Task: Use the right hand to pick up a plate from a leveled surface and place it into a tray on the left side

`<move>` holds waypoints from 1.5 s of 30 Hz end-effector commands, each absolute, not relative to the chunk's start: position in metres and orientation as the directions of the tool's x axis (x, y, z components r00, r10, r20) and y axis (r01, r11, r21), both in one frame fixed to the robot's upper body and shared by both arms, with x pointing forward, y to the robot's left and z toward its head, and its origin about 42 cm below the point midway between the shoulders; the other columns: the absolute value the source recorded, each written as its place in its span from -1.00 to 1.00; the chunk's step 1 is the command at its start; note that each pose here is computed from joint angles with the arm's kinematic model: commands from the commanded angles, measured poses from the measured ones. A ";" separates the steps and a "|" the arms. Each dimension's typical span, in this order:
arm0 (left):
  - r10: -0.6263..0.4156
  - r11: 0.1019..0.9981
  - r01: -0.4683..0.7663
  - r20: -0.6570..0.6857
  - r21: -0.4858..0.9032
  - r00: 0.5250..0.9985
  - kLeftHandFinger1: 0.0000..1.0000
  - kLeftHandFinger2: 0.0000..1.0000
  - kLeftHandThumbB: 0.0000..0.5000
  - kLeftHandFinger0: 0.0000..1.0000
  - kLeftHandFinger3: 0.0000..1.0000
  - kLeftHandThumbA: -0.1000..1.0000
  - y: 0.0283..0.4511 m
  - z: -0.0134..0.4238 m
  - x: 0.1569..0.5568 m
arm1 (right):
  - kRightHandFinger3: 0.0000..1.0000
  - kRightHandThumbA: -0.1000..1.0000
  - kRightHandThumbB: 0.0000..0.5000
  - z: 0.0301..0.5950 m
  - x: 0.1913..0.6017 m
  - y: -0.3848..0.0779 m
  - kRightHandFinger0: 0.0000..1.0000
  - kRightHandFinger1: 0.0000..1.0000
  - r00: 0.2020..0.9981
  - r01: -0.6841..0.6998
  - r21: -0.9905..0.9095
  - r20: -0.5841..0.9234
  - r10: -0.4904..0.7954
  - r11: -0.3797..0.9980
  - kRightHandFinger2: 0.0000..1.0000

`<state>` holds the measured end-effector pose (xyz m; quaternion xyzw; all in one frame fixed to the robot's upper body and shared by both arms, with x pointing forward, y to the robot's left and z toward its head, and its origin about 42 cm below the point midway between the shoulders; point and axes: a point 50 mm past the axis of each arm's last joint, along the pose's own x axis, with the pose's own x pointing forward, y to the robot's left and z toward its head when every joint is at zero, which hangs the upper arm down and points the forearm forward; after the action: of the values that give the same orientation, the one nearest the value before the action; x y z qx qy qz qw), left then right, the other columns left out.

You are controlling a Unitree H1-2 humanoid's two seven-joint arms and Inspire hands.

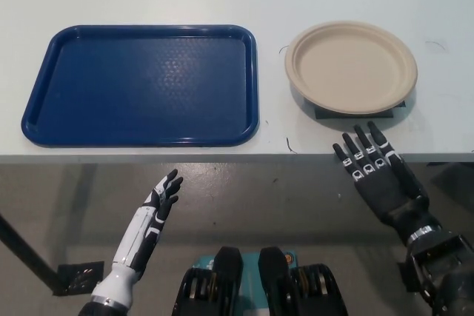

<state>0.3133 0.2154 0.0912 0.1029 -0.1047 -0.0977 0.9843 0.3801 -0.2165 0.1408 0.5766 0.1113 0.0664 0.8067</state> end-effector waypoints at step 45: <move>-0.248 0.950 0.181 0.265 0.253 0.932 1.00 1.00 -0.46 1.00 1.00 1.00 0.219 0.109 0.323 | 0.96 -1.00 -0.97 0.178 0.463 -0.207 -1.00 -0.81 0.914 0.325 0.773 -0.405 0.030 0.545 0.06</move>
<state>0.3140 0.2168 0.0914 0.1060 -0.1051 -0.0989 0.9838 0.4562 -0.2076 0.1664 0.4973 0.1769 -0.0445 0.8482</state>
